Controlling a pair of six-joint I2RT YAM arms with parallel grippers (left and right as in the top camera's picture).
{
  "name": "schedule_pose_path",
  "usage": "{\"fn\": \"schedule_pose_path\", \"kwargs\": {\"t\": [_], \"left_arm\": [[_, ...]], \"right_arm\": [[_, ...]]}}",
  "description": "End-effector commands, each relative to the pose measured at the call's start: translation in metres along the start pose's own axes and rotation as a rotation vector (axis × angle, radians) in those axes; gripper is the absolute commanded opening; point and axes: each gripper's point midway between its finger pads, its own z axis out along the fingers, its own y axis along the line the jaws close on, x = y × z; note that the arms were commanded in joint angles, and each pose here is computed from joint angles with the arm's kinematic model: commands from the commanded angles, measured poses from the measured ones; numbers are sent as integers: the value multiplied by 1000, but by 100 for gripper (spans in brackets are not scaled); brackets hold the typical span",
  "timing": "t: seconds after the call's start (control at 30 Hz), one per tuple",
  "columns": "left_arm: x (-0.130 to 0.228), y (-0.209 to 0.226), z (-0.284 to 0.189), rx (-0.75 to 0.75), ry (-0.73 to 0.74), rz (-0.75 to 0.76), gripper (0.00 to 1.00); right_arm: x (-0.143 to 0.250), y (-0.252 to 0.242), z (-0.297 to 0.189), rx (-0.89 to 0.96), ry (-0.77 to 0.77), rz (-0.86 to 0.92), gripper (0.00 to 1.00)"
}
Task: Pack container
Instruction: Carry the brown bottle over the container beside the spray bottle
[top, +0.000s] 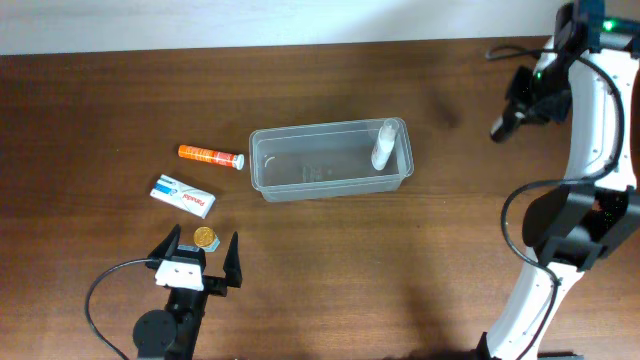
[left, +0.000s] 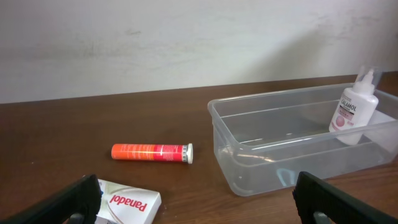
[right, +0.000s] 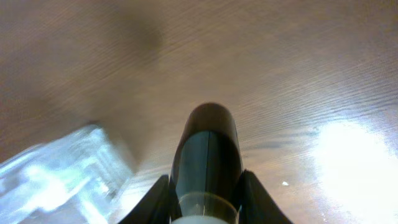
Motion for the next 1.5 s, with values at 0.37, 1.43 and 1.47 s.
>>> {"fn": "schedule_pose_path", "kwargs": {"t": [0.37,1.43,1.47], "left_arm": [[1,0,0,3,-4,19,99],[1,0,0,3,-4,19,99],[1,0,0,3,-4,19,99]], "right_arm": [[70,189,-83,-277,-140,-472,26],[164,191,72,243,85,-568,26],[162,189,74,250,83,-562,26]]}}
